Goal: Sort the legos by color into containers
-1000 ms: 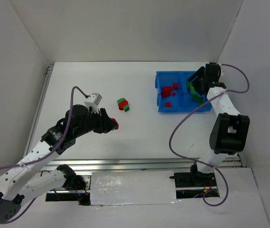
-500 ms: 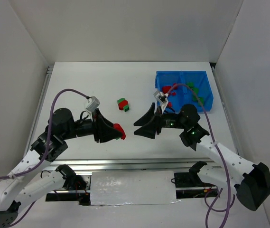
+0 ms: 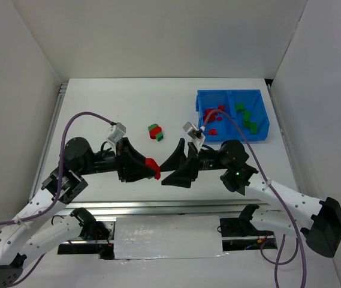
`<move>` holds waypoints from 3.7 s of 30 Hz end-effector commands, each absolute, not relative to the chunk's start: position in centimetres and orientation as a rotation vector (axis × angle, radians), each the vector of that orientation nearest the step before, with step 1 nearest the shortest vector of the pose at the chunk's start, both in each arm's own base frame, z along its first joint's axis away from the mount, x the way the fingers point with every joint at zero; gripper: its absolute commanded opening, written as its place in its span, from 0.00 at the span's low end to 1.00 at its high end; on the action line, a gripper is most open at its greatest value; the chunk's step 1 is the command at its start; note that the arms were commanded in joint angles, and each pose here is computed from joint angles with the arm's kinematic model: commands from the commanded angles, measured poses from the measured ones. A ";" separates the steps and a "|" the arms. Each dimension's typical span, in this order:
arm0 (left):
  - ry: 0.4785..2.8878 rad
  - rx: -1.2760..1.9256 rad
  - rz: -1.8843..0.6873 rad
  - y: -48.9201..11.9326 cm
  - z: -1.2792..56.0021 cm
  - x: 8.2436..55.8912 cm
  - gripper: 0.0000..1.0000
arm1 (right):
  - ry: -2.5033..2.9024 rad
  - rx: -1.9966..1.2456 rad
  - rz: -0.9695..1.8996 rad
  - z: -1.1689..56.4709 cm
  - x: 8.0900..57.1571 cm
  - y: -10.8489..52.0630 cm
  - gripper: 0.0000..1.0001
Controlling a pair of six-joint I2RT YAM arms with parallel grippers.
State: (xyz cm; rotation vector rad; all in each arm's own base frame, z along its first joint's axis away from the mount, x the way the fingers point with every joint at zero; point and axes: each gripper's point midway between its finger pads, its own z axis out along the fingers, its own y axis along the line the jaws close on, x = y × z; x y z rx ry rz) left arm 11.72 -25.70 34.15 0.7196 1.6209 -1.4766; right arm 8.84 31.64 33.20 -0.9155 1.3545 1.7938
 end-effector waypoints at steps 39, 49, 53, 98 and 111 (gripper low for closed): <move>1.453 0.688 -1.398 -24.3 37.1 11.6 0.59 | 1.241 -0.840 1.742 37.1 10.0 33.2 0.00; 1.505 0.705 -1.404 -24.8 35.8 12.0 0.15 | 1.224 -0.828 1.738 38.3 10.3 33.3 0.00; 1.565 0.637 -1.332 -24.2 35.3 13.0 0.00 | 1.264 -0.811 1.679 37.0 11.4 32.8 0.00; 1.997 -0.009 -1.050 -21.4 31.2 20.4 0.00 | 1.483 -0.630 0.978 30.3 23.9 25.1 1.00; 2.118 -0.461 -1.346 -24.0 29.3 20.7 0.00 | 1.502 -0.532 0.928 30.6 20.0 31.8 0.94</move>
